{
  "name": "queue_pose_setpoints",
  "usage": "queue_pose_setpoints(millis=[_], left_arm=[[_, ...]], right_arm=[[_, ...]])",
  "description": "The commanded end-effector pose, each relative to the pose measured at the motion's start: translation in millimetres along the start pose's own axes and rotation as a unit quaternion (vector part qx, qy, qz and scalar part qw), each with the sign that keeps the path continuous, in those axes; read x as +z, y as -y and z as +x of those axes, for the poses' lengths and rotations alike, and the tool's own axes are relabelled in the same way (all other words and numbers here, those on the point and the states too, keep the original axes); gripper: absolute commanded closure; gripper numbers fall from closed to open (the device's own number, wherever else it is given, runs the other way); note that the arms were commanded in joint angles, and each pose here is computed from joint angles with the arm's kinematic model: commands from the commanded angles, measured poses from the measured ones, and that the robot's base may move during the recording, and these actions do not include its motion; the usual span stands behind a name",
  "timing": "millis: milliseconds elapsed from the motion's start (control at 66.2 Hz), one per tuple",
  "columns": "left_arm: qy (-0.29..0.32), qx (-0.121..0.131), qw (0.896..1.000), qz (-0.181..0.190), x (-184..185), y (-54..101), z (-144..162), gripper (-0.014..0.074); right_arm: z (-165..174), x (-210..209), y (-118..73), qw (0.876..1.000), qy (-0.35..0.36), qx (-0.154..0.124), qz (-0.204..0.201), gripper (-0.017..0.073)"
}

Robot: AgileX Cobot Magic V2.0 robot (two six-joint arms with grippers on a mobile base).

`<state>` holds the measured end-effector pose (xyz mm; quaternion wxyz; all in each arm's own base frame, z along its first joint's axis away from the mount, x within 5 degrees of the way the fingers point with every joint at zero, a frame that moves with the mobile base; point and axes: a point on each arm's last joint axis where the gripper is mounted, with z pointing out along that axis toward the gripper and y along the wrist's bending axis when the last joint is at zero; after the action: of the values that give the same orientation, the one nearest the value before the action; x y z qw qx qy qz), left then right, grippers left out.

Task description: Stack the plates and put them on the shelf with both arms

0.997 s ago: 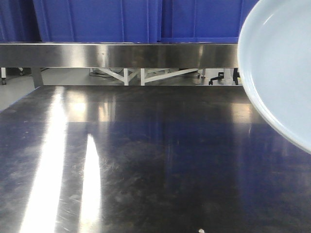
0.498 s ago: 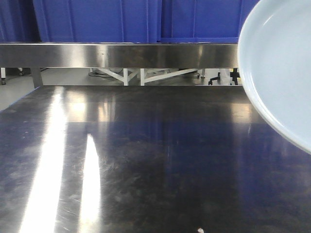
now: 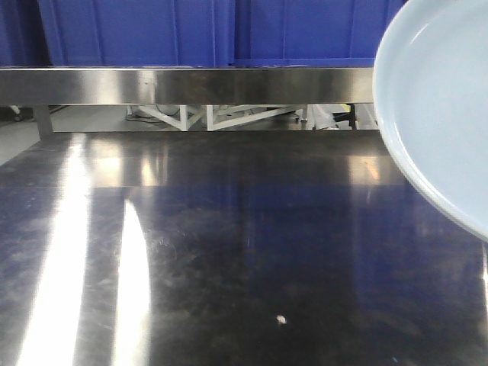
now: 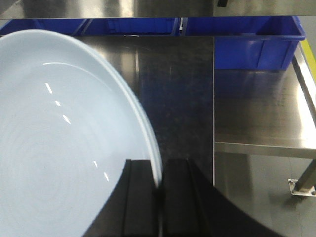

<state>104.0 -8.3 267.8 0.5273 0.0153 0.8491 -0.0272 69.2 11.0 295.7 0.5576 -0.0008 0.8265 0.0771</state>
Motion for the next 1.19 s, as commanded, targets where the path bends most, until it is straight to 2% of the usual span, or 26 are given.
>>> queue_pose_setpoints(millis=[0, 1178], left_arm=[[0.052, -0.006, 0.999, 0.011, -3.6, 2.4, -16.2, 0.0506], [0.052, -0.006, 0.999, 0.011, -3.6, 2.4, -16.2, 0.0506]], right_arm=[[-17.0, -4.6, -1.2, 0.998, 0.060, 0.004, -0.001, 0.0510], [-17.0, -4.6, -1.2, 0.998, 0.060, 0.004, -0.001, 0.0510]])
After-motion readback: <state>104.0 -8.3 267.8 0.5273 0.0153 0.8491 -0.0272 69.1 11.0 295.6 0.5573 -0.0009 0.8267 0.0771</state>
